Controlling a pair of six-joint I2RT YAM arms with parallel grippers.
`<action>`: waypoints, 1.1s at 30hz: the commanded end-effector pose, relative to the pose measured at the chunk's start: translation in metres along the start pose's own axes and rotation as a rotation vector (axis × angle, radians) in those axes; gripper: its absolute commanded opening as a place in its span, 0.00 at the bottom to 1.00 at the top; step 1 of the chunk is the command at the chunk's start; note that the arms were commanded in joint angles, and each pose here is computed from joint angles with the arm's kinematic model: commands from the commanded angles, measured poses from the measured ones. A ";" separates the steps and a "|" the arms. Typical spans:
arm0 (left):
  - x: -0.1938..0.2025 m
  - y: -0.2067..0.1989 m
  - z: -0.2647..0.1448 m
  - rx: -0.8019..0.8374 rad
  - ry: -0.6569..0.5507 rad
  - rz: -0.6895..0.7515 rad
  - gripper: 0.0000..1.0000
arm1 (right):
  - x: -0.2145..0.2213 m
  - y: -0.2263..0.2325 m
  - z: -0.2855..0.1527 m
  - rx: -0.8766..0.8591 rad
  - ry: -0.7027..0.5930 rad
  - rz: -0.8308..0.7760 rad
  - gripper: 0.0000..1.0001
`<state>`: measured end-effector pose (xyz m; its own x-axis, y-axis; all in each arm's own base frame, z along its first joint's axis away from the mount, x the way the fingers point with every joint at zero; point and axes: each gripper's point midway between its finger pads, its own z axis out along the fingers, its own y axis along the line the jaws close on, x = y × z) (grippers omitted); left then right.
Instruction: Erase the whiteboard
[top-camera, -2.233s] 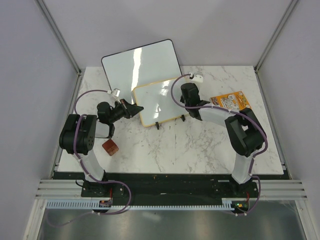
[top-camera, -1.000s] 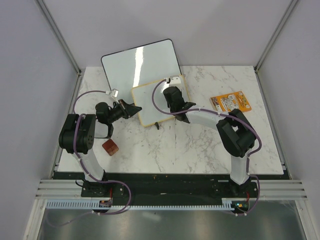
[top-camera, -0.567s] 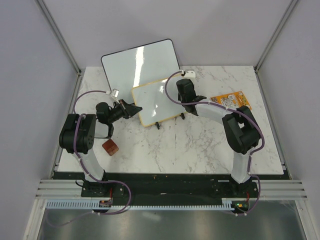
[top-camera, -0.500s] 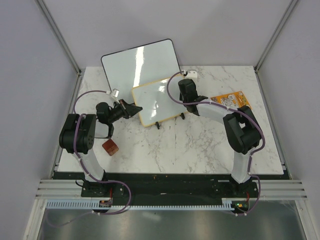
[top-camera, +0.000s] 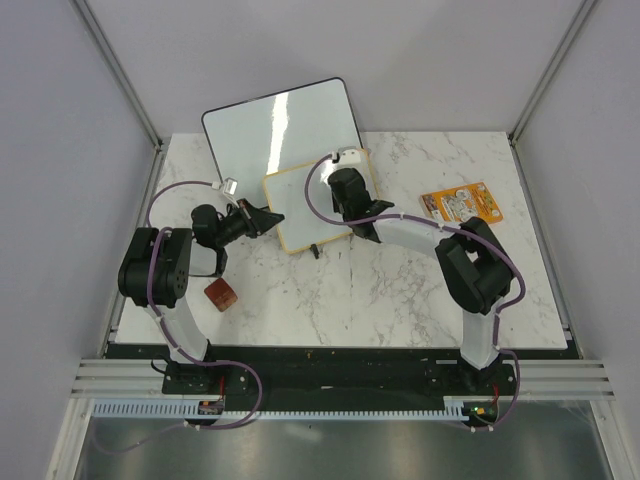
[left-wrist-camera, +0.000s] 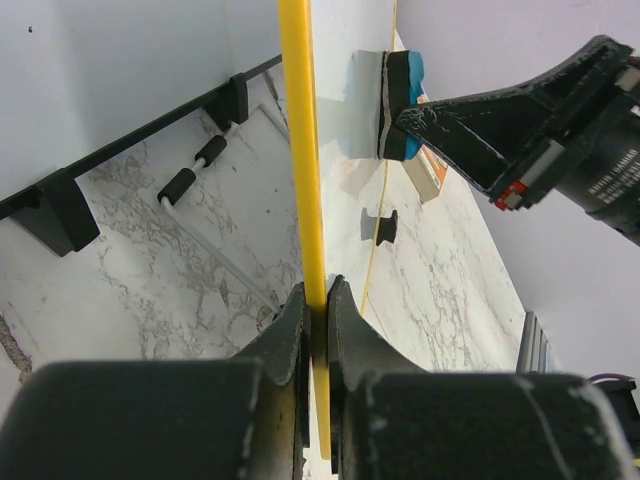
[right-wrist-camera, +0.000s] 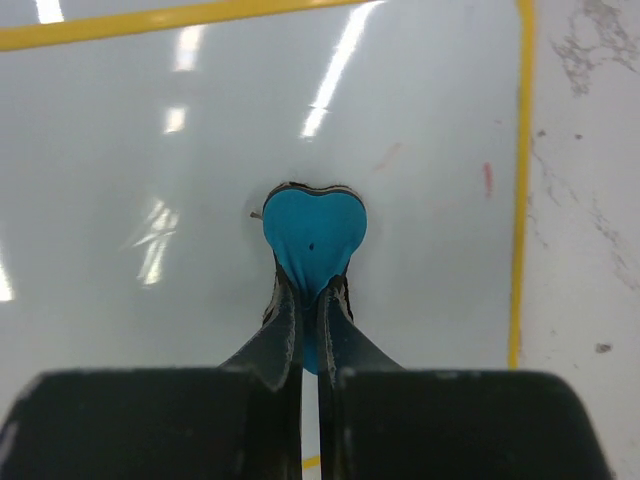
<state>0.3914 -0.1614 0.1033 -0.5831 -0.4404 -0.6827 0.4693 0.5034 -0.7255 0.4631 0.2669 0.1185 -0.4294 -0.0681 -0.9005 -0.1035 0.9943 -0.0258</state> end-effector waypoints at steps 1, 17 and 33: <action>0.006 0.012 -0.001 -0.032 0.003 0.060 0.02 | -0.005 0.070 -0.012 -0.213 0.000 -0.035 0.00; 0.006 0.012 -0.002 -0.032 0.003 0.060 0.02 | -0.005 -0.033 0.030 -0.005 0.069 0.152 0.00; 0.006 0.012 -0.002 -0.033 0.005 0.059 0.02 | 0.082 -0.063 0.020 0.029 0.248 0.181 0.00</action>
<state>0.3912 -0.1614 0.1030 -0.5835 -0.4404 -0.6823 0.4695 0.5026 -0.7259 0.5005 0.2150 0.1164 -0.4393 0.1748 -0.8812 0.0076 0.9816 0.1909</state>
